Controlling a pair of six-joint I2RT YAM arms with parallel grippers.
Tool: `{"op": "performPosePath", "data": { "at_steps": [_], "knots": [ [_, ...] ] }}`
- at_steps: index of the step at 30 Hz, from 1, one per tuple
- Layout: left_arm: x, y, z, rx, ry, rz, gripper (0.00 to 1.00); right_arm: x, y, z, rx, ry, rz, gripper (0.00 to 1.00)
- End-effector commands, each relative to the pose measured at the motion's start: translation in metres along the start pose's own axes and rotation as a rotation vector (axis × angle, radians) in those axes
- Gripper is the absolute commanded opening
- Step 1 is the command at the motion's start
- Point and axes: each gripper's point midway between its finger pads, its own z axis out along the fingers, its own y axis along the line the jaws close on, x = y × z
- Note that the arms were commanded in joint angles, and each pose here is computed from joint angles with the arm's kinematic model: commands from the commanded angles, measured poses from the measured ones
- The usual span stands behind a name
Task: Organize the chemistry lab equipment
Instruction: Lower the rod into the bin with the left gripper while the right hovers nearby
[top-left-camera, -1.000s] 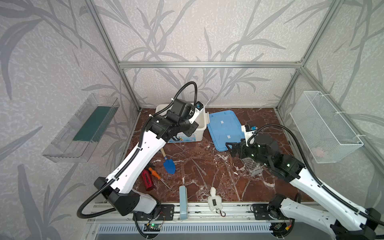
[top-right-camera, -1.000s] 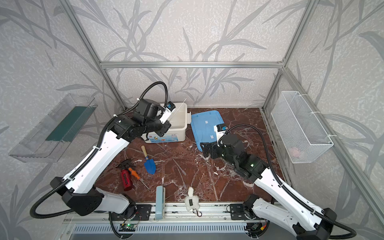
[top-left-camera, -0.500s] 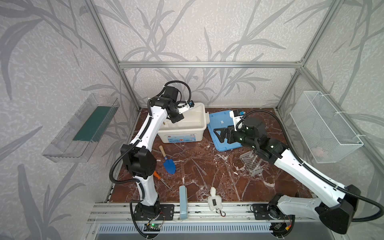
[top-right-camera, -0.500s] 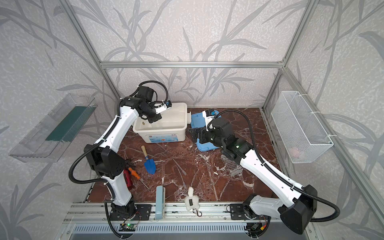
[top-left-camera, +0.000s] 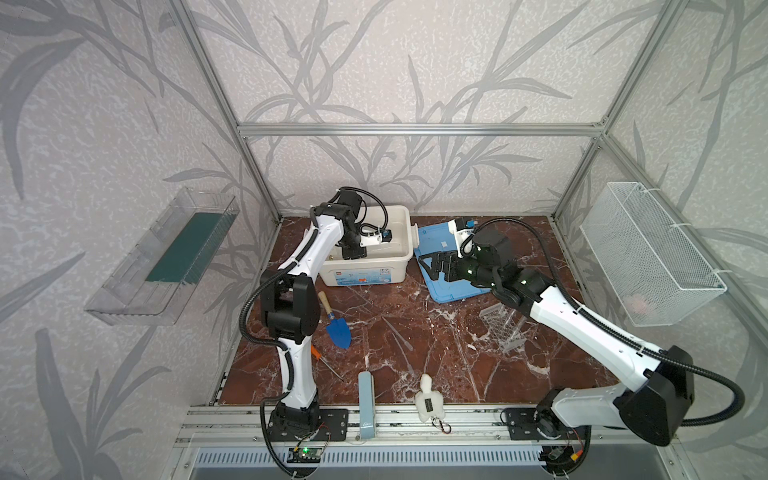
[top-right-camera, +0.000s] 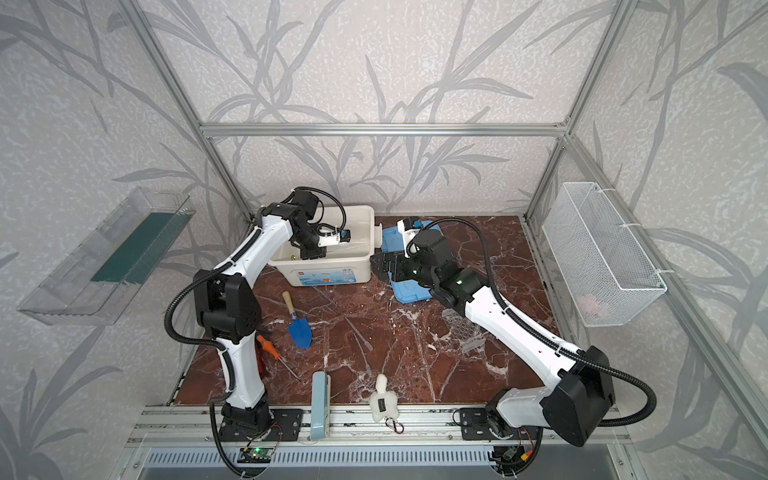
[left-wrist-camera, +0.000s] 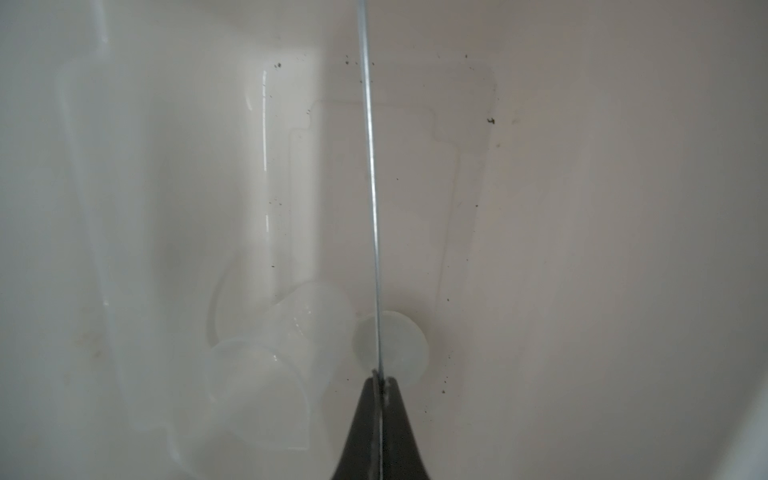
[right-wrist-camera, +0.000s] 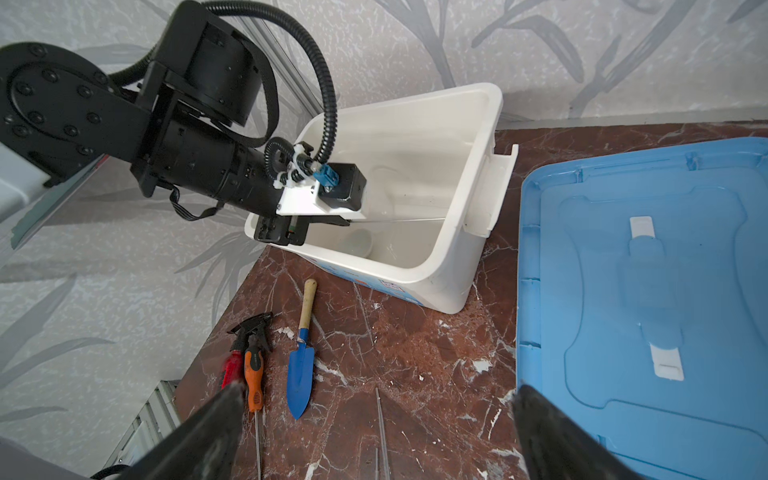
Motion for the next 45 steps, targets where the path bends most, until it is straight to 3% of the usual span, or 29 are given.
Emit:
{"op": "performPosePath", "data": {
  "at_steps": [1,8,17,31,36,39,45],
  "knots": [
    [0.006,0.001,0.01,0.01,-0.026,0.025,0.0,-0.013,0.018,0.012,-0.087,0.002,0.012,1.0],
    [0.023,-0.009,0.04,0.055,0.027,0.013,0.0,-0.011,0.034,0.042,-0.148,0.078,0.02,0.97],
    [0.024,-0.011,0.063,0.092,0.009,-0.031,0.0,-0.004,0.047,0.063,-0.169,0.141,0.01,0.97],
    [0.021,-0.01,0.065,0.073,0.089,-0.009,0.0,0.003,0.039,0.063,-0.144,0.139,0.026,0.97],
    [0.019,-0.02,0.067,0.123,0.103,-0.004,0.0,0.006,0.036,0.062,-0.134,0.141,0.026,0.97],
    [0.021,-0.025,0.069,0.15,0.118,-0.004,0.05,0.007,0.034,0.061,-0.127,0.142,0.022,0.97],
    [0.028,-0.016,0.08,0.12,0.144,-0.021,0.07,0.007,0.033,0.061,-0.123,0.14,0.017,0.97]
  ]
}}
